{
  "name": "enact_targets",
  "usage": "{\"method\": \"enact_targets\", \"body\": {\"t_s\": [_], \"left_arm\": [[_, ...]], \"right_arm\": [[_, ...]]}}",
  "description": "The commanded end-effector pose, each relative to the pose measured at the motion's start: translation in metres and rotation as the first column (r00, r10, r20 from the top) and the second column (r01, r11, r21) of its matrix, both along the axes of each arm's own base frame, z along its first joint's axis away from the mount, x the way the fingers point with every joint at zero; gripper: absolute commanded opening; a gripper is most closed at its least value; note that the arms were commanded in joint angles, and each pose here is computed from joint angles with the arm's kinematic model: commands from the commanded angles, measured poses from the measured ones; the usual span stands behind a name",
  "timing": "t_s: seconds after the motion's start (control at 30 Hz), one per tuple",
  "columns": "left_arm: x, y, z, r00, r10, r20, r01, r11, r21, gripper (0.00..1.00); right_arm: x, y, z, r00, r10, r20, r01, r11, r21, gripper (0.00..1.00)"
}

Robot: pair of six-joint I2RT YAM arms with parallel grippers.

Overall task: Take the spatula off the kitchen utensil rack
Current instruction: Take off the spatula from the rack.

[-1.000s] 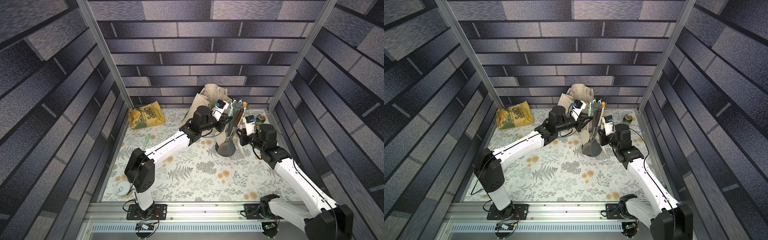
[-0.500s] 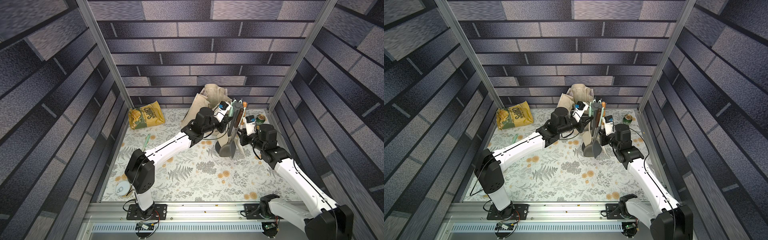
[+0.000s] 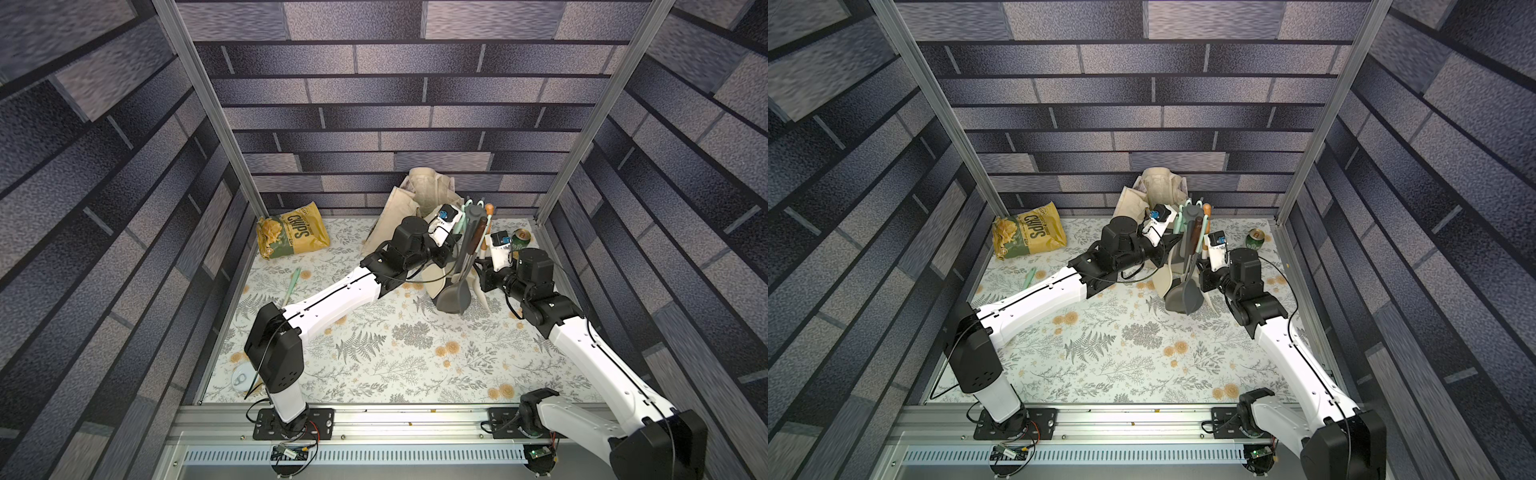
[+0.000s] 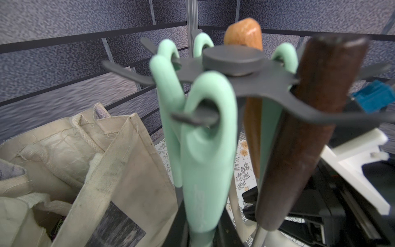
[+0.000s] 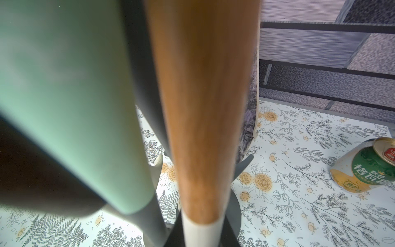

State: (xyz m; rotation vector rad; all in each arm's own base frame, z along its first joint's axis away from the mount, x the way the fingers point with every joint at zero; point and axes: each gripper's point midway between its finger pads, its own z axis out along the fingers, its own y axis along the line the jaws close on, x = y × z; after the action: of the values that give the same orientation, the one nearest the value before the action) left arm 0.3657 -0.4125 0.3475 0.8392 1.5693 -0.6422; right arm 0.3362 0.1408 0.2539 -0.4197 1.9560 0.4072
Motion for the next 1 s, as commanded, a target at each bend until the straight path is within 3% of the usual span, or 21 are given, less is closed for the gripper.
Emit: {"method": "enact_targets", "body": {"t_s": [0.0,0.97], "left_arm": [[-0.004,0.016,0.020,0.998,0.045,0.040,-0.045,0.999,-0.011,0.00],[0.016,0.067,0.041,0.976,0.205,0.069,-0.200,0.977,-0.074,0.00]], "right_arm": [[-0.010,0.001,-0.018,0.998,0.013,-0.059,-0.015,1.000,-0.024,0.09],[-0.010,0.001,-0.020,0.998,0.013,-0.068,-0.015,0.999,-0.030,0.09]]}}
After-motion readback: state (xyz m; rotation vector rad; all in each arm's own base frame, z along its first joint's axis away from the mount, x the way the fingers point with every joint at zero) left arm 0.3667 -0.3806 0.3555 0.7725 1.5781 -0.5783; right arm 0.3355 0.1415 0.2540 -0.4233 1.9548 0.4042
